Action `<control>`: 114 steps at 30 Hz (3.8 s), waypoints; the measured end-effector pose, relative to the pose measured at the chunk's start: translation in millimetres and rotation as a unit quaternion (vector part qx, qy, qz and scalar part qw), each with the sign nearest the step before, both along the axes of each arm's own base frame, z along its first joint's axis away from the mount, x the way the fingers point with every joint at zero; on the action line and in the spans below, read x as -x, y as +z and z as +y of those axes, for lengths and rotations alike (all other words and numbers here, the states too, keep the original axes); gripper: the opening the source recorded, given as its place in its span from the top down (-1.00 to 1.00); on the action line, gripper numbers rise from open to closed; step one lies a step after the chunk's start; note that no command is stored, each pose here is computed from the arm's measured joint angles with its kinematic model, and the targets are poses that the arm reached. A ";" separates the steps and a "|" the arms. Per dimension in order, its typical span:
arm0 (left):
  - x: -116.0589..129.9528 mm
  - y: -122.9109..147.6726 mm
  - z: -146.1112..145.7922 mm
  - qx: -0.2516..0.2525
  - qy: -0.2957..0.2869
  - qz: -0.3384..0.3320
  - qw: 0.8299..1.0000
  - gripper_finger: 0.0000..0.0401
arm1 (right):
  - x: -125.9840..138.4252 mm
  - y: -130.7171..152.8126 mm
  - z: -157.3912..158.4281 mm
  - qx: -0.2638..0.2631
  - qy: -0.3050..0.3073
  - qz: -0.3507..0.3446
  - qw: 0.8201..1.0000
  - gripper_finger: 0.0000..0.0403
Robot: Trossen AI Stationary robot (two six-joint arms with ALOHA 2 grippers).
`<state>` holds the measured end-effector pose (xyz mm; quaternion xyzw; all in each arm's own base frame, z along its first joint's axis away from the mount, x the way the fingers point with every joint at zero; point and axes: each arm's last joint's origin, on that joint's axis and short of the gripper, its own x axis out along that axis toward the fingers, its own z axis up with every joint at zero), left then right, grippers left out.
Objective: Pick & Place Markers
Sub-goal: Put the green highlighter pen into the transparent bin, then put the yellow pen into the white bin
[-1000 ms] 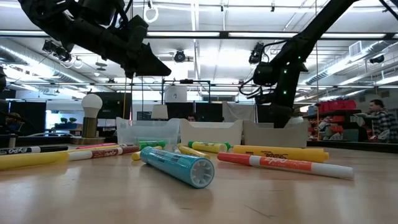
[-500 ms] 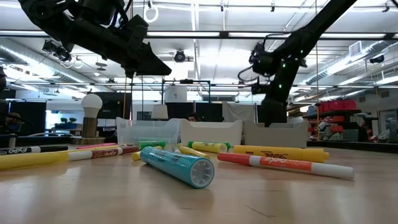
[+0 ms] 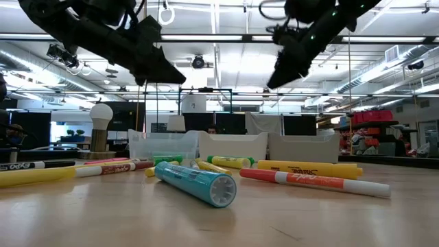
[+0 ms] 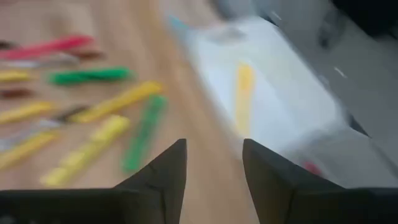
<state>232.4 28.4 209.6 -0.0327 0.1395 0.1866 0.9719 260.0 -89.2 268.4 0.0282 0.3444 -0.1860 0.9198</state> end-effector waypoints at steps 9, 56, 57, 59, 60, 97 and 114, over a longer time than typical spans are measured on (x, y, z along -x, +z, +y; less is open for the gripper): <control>18.2 18.5 -29.1 0.049 0.007 0.082 0.995 0.71 | -12.2 -44.7 75.0 -0.016 0.115 -0.105 0.988 0.21; -45.2 -90.9 11.8 0.171 0.183 0.215 0.944 0.65 | -0.5 -66.7 90.2 -0.029 0.128 -0.221 0.966 0.21; -45.2 -84.0 12.2 0.167 0.178 0.203 0.948 0.65 | -0.5 -66.7 90.2 -0.030 0.128 -0.221 0.966 0.21; -42.7 -67.3 13.3 0.161 0.164 0.182 0.956 0.65 | -0.5 -66.7 90.2 -0.029 0.128 -0.220 0.966 0.21; -41.2 -58.6 14.2 0.158 0.156 0.169 0.960 0.65 | -0.5 -66.7 90.2 -0.029 0.128 -0.221 0.966 0.21; -19.5 -64.1 232.1 0.116 0.098 0.400 0.904 0.54 | -1.2 -63.2 85.5 -0.006 0.100 -0.236 0.967 0.21; -6.4 -6.2 221.3 0.103 0.106 0.336 0.930 0.07 | -1.1 -63.6 85.5 -0.006 0.100 -0.234 0.967 0.21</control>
